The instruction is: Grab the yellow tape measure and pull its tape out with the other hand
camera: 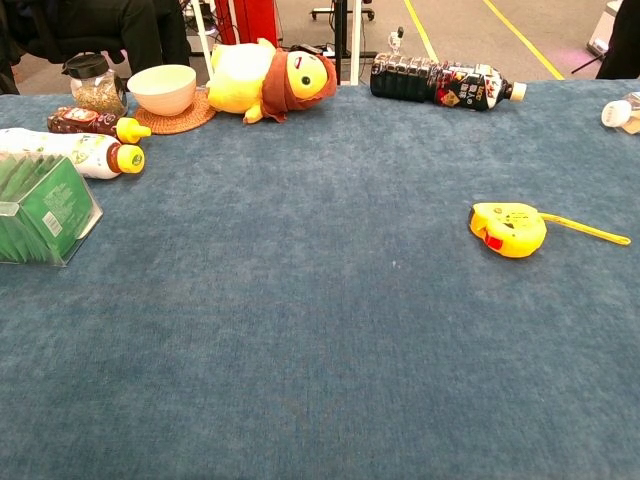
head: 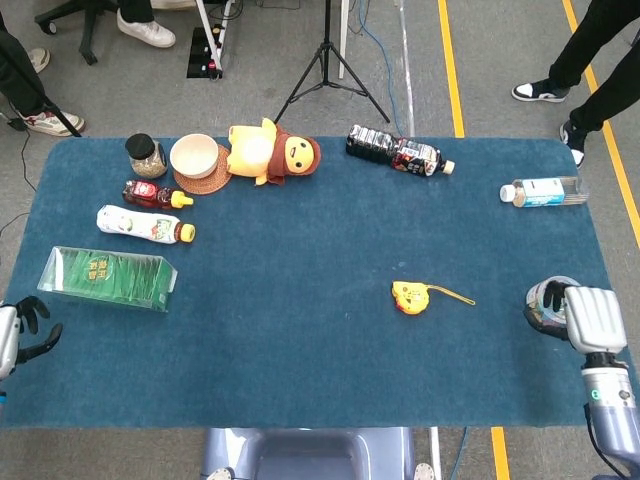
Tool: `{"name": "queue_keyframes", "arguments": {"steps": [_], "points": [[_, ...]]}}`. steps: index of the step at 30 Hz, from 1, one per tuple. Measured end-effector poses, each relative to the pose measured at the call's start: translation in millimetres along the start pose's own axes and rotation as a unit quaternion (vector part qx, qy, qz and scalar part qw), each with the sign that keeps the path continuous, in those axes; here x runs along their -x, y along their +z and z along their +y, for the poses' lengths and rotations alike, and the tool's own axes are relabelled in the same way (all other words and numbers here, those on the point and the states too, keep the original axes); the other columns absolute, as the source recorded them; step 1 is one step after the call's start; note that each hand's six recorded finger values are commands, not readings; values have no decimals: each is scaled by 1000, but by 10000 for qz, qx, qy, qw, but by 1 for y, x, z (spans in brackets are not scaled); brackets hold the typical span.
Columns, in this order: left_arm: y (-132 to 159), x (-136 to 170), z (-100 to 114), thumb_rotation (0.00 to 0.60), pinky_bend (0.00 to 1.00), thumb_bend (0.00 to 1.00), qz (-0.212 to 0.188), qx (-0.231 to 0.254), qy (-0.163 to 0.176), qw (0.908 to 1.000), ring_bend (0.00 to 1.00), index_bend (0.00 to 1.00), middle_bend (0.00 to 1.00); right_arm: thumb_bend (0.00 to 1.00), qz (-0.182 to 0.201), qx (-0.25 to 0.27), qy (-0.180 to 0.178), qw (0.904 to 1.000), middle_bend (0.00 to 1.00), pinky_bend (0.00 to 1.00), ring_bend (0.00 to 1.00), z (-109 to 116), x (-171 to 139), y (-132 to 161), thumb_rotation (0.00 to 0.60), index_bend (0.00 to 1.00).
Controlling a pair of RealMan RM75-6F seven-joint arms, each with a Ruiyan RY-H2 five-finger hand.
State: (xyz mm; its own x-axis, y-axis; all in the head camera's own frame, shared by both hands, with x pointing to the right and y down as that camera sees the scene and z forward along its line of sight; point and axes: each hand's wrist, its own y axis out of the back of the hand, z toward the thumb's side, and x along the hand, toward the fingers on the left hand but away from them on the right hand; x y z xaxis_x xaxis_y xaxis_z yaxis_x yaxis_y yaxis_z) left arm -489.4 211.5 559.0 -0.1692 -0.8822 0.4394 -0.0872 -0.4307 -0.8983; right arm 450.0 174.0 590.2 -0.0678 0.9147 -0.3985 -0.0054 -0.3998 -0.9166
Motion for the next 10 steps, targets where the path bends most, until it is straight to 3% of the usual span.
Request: {"name": "queue_keyframes", "arguments": {"steps": [5,10], "points": [[-12,27,-4,519,745,295,173,29,-61,9998,582,519,663,288,-255,-31,23,9997,648,613,704,1,-32,-16,424,611],[-4,31,-4,513,744,296,-2,108,-71,9999,582,518,663,290,-214,-31,47,9998,648,613,704,2,-39,-16,424,611]]}}
